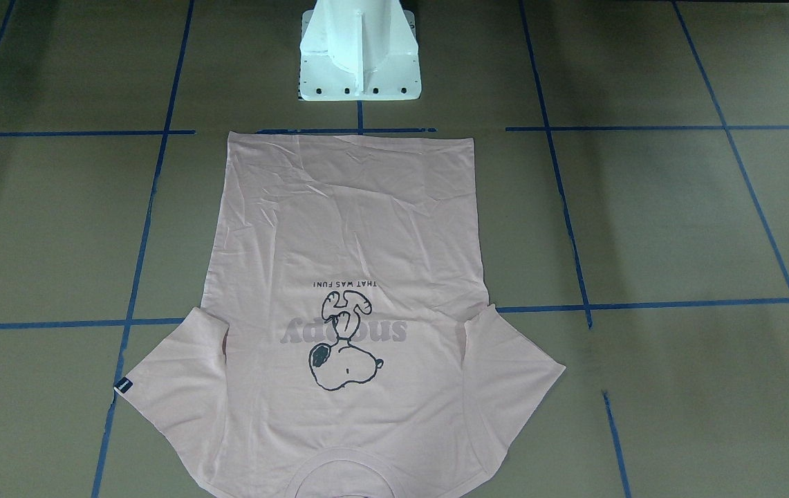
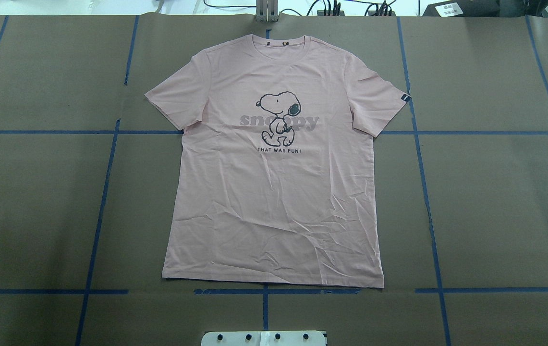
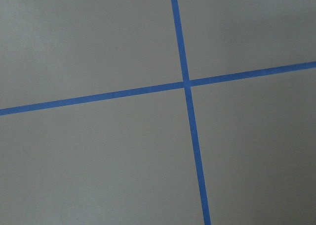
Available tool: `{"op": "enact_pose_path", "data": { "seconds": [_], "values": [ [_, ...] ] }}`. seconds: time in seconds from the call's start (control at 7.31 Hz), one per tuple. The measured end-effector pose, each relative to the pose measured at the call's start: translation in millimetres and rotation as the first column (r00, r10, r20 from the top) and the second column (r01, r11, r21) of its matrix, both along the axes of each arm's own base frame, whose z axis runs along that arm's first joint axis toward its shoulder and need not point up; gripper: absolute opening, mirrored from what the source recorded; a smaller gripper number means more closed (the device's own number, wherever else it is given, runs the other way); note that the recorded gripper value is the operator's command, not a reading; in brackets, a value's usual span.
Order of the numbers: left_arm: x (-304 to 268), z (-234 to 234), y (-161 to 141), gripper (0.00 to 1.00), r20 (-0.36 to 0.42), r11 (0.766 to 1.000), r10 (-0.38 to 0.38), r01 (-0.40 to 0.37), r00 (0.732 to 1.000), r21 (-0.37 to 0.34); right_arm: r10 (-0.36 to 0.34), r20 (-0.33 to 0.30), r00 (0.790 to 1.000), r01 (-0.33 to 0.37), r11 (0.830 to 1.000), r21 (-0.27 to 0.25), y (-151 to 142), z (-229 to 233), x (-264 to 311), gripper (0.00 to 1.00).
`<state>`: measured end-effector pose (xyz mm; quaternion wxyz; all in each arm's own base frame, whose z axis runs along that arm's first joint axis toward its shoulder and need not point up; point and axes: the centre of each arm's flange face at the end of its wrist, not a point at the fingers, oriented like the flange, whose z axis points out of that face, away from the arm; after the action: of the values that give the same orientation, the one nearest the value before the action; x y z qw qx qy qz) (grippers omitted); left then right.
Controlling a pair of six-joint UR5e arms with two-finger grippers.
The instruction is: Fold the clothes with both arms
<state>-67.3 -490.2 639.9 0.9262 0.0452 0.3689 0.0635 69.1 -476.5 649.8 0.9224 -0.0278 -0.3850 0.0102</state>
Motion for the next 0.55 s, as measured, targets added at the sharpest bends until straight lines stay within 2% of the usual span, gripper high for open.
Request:
{"op": "enact_pose_path", "data": {
  "seconds": [0.27,0.41,0.55],
  "values": [
    [0,-3,0,1.00,0.000,1.000,0.001,-0.001,1.000,0.008,0.000,0.001,1.000,0.000,1.000,0.018,-4,-9,0,1.00],
    [0,-13,-7,1.00,-0.001,1.000,0.001,-0.001,1.000,0.031,-0.005,0.003,1.000,0.005,0.999,0.040,-10,-19,-3,1.00],
    [1,-41,-25,1.00,-0.001,0.996,0.002,-0.002,1.000,0.085,-0.020,0.005,1.000,0.019,0.997,0.072,-22,-35,-10,1.00]
  ]
}}
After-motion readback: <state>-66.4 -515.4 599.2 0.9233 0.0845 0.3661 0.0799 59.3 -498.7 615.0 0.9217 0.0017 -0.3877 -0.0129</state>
